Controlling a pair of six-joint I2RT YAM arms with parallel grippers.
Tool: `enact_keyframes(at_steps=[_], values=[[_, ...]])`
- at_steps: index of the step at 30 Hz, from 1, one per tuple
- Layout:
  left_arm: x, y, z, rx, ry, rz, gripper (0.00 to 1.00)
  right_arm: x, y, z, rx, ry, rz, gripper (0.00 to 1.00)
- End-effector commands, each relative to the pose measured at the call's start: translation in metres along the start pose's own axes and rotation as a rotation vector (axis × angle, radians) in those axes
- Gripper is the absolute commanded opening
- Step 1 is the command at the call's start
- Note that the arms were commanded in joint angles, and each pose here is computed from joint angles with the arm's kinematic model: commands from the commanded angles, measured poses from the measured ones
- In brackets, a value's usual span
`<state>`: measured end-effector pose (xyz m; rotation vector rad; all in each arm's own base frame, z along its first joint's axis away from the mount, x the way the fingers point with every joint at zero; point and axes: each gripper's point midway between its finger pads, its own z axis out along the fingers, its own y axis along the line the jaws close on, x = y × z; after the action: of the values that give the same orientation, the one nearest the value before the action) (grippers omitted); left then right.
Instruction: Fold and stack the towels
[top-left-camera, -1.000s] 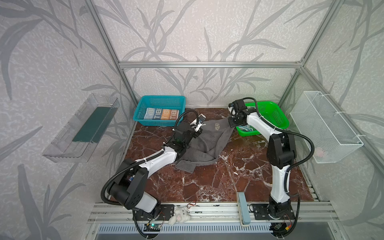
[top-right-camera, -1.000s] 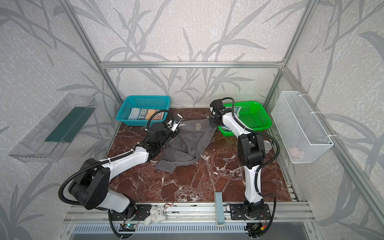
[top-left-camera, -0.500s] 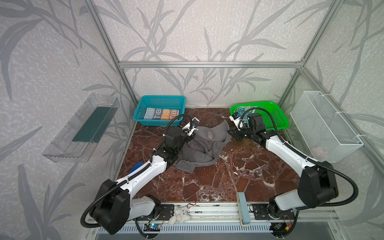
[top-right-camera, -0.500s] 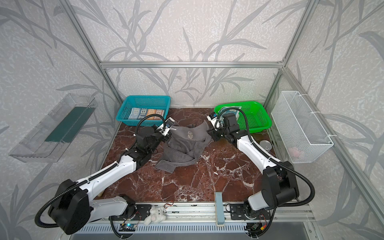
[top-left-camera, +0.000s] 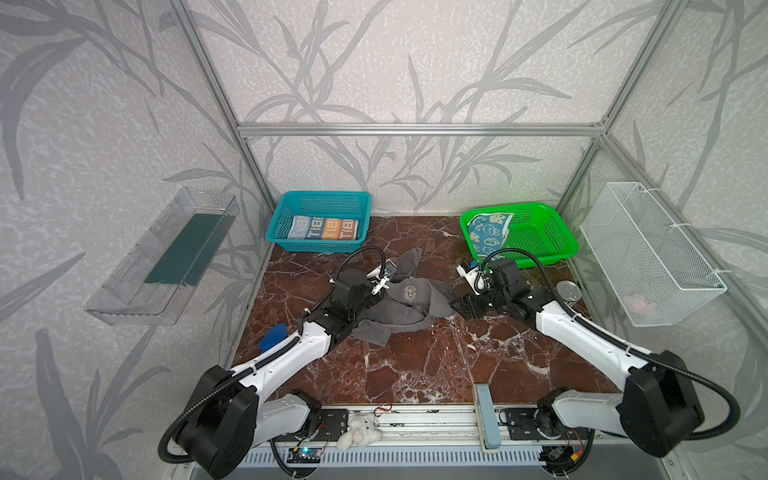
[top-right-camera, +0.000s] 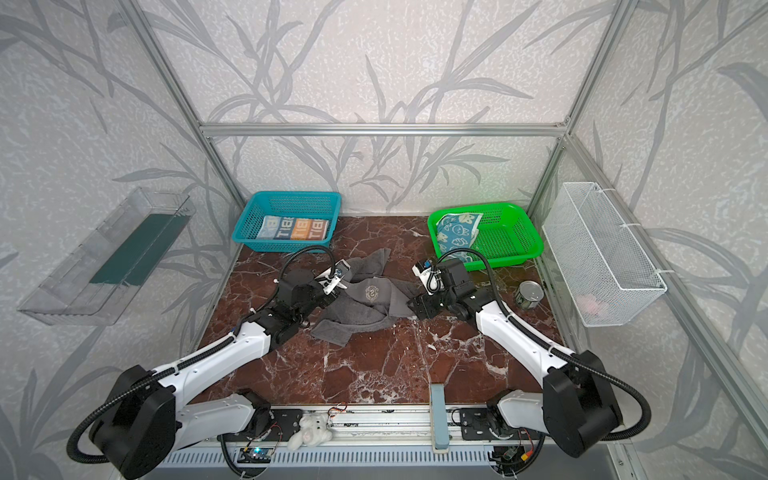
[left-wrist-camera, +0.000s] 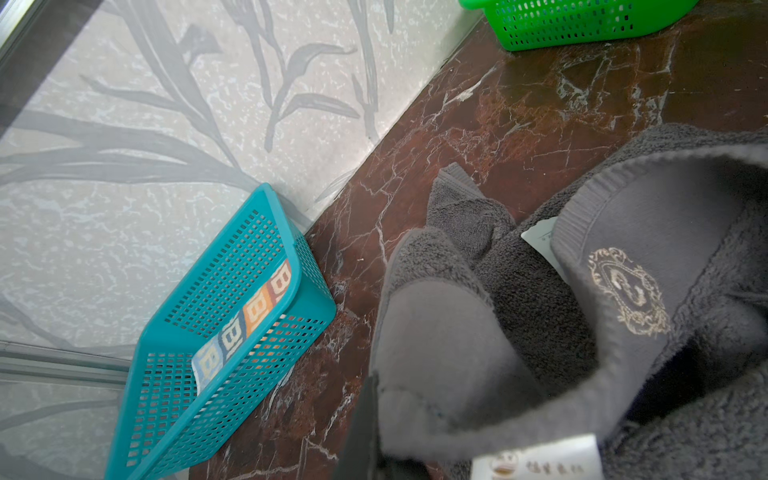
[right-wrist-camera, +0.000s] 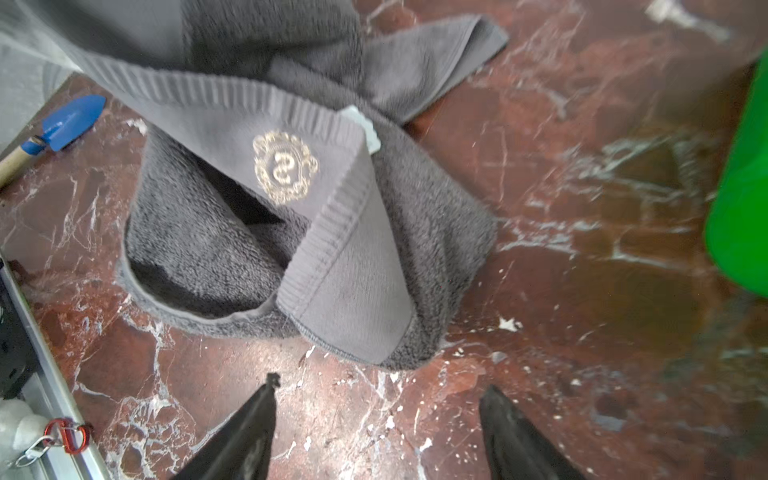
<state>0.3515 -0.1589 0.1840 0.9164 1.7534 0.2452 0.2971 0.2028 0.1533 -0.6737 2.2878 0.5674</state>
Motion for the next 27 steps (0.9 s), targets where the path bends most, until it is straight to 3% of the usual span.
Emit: enact_keyframes(at_steps=[1, 10, 19, 27], values=[[-0.001, 0.002, -0.005, -0.001, -0.007, 0.005, 0.00, -0.021, -0.002, -0.016, 0.075, -0.030, -0.017, 0.78], [-0.001, 0.004, -0.005, -0.021, -0.021, -0.025, 0.00, -0.006, 0.023, 0.006, 0.281, 0.111, 0.021, 0.78], [-0.002, 0.007, -0.007, -0.039, -0.031, -0.054, 0.00, 0.021, 0.031, 0.042, 0.394, 0.246, 0.064, 0.83], [-0.004, 0.008, -0.004, -0.044, -0.036, -0.058, 0.00, 0.017, 0.042, 0.066, 0.360, 0.269, 0.070, 0.87]])
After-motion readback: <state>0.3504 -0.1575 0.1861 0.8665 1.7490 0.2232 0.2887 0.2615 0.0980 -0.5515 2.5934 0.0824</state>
